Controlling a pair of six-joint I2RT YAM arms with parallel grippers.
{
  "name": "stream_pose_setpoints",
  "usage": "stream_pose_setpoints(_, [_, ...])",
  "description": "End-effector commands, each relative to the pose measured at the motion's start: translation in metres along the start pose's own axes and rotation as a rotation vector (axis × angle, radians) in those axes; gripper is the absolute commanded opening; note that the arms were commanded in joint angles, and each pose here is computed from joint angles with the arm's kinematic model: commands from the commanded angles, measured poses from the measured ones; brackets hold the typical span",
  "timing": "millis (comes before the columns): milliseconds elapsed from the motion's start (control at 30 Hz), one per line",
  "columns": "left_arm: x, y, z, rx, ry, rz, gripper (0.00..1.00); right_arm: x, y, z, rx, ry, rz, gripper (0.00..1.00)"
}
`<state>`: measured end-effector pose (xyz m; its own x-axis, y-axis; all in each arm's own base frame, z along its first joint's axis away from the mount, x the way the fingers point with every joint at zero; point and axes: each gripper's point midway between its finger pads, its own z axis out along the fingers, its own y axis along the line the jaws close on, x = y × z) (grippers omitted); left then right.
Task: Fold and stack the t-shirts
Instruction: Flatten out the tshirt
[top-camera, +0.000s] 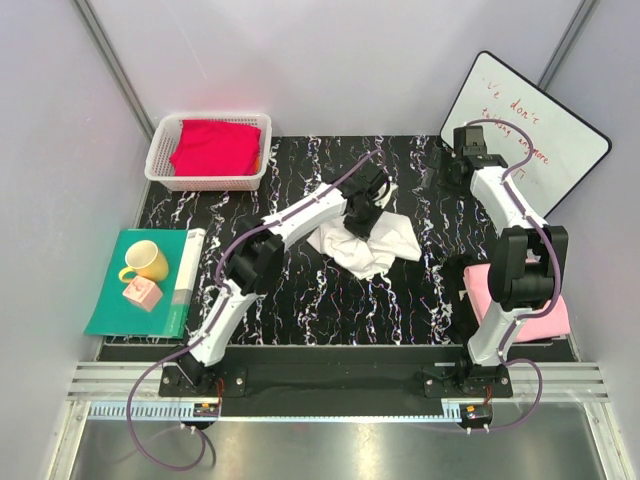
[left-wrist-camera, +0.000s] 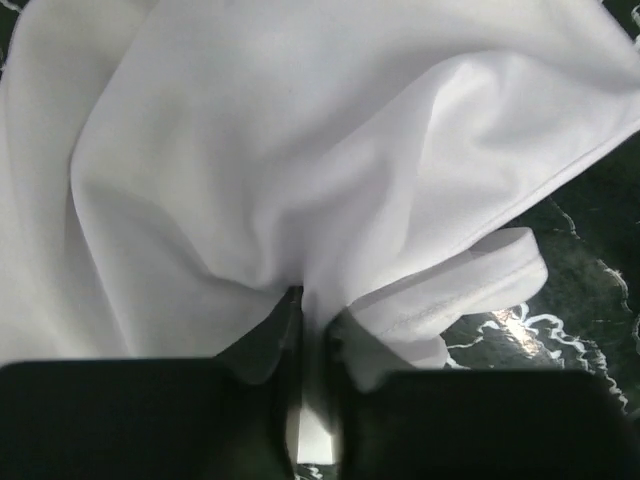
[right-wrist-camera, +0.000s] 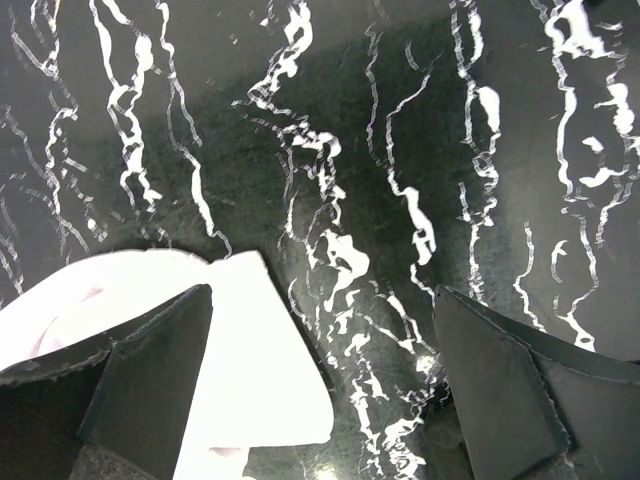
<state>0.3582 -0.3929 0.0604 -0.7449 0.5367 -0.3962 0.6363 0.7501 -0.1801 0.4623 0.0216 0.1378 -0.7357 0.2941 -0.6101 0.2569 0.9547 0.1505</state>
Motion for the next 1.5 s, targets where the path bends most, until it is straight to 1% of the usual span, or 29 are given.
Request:
stream_pose_setpoints(0, [-0.019, -0.001, -0.014, -0.034, -0.076, 0.02, 0.0, 0.003, 0.008, -0.008, -0.047, 0.003, 0.013, 1.0])
stream_pose_setpoints(33, [-0.022, 0.003, -0.021, -0.063, -0.098, 0.021, 0.0, 0.006, 0.01, -0.009, -0.062, 0.01, 0.016, 1.0])
stream_pose_setpoints(100, [-0.038, 0.005, -0.057, -0.103, -0.185, 0.006, 0.0, 0.016, 0.009, -0.007, -0.066, 0.036, 0.02, 1.0])
stream_pose_setpoints(133, [-0.036, 0.012, -0.063, -0.141, -0.205, -0.011, 0.0, 0.022, 0.014, -0.006, -0.091, 0.055, 0.02, 1.0])
stream_pose_setpoints(167, [-0.045, 0.021, -0.098, -0.195, -0.284, -0.037, 0.0, 0.026, 0.014, -0.005, -0.098, 0.066, 0.024, 1.0])
stream_pose_setpoints(200, [-0.045, 0.025, -0.11, -0.208, -0.314, -0.085, 0.0, 0.032, 0.015, -0.004, -0.108, 0.084, 0.026, 1.0])
stream_pose_setpoints(233, [-0.032, 0.033, -0.109, -0.225, -0.307, -0.123, 0.0, 0.036, 0.016, -0.002, -0.118, 0.098, 0.027, 1.0])
stream_pose_setpoints(267, [-0.034, 0.043, -0.14, -0.24, -0.368, -0.175, 0.0, 0.04, 0.021, -0.002, -0.15, 0.118, 0.032, 0.99])
stream_pose_setpoints(300, [-0.013, 0.052, -0.133, -0.25, -0.336, -0.252, 0.0, 0.046, 0.024, 0.001, -0.168, 0.141, 0.031, 0.99])
stream_pose_setpoints(333, [-0.004, 0.066, -0.138, -0.262, -0.333, -0.312, 0.0, 0.052, 0.032, 0.0, -0.216, 0.168, 0.032, 0.99])
stream_pose_setpoints(367, [0.004, 0.069, -0.152, -0.252, -0.352, -0.353, 0.0, 0.056, 0.036, 0.001, -0.24, 0.187, 0.033, 0.98])
stream_pose_setpoints(400, [0.029, 0.075, -0.139, -0.255, -0.295, -0.403, 0.0, 0.059, 0.041, 0.002, -0.262, 0.201, 0.035, 0.98])
stream_pose_setpoints(467, [0.05, 0.082, -0.135, -0.246, -0.255, -0.447, 0.0, 0.069, 0.051, 0.005, -0.317, 0.25, 0.041, 0.98])
stream_pose_setpoints(500, [0.07, 0.084, -0.123, -0.253, -0.199, -0.46, 0.0, 0.075, 0.053, 0.01, -0.328, 0.278, 0.047, 0.97])
stream_pose_setpoints(633, [0.115, 0.091, -0.104, -0.316, -0.036, -0.532, 0.0, 0.092, 0.081, 0.011, -0.454, 0.368, 0.053, 0.91])
stream_pose_setpoints(700, [0.131, 0.091, -0.102, -0.334, 0.013, -0.575, 0.0, 0.093, 0.089, 0.011, -0.469, 0.374, 0.039, 0.92])
stream_pose_setpoints(733, [0.135, 0.09, -0.103, -0.332, 0.019, -0.582, 0.07, 0.095, 0.095, 0.009, -0.477, 0.376, 0.03, 0.92])
stream_pose_setpoints(800, [0.145, 0.09, -0.102, -0.335, 0.039, -0.586, 0.29, 0.094, 0.101, 0.007, -0.497, 0.381, 0.029, 0.93])
stream_pose_setpoints(833, [0.144, 0.089, -0.105, -0.335, 0.032, -0.583, 0.51, 0.094, 0.103, 0.007, -0.504, 0.383, 0.03, 0.93])
stream_pose_setpoints(867, [0.143, 0.09, -0.108, -0.341, 0.021, -0.576, 0.62, 0.093, 0.106, 0.006, -0.511, 0.382, 0.028, 0.93])
stream_pose_setpoints(900, [0.139, 0.091, -0.112, -0.359, 0.0, -0.557, 0.76, 0.093, 0.107, 0.006, -0.516, 0.387, 0.027, 0.94])
stream_pose_setpoints(933, [0.131, 0.09, -0.121, -0.371, -0.04, -0.53, 0.98, 0.092, 0.109, 0.006, -0.52, 0.385, 0.025, 0.94])
stream_pose_setpoints(1000, [0.109, 0.084, -0.135, -0.414, -0.116, -0.395, 0.99, 0.095, 0.108, 0.009, -0.517, 0.395, 0.026, 0.95])
stream_pose_setpoints(1067, [0.087, 0.078, -0.141, -0.412, -0.153, -0.281, 0.99, 0.099, 0.108, 0.011, -0.516, 0.405, 0.027, 0.96])
stream_pose_setpoints(1267, [0.052, 0.054, -0.11, -0.418, -0.114, -0.022, 0.99, 0.103, 0.105, 0.016, -0.502, 0.415, 0.026, 0.97])
stream_pose_setpoints(1300, [0.053, 0.047, -0.095, -0.407, -0.083, 0.015, 0.99, 0.103, 0.104, 0.017, -0.492, 0.41, 0.022, 0.97])
stream_pose_setpoints(1367, [0.045, 0.039, -0.086, -0.387, -0.073, 0.077, 0.99, 0.101, 0.102, 0.018, -0.477, 0.404, 0.02, 0.98])
stream_pose_setpoints(1400, [0.049, 0.036, -0.071, -0.383, -0.037, 0.105, 0.99, 0.101, 0.099, 0.021, -0.457, 0.398, 0.02, 0.98])
stream_pose_setpoints(1467, [0.047, 0.033, -0.062, -0.389, -0.011, 0.147, 0.99, 0.097, 0.095, 0.023, -0.431, 0.392, 0.018, 0.98])
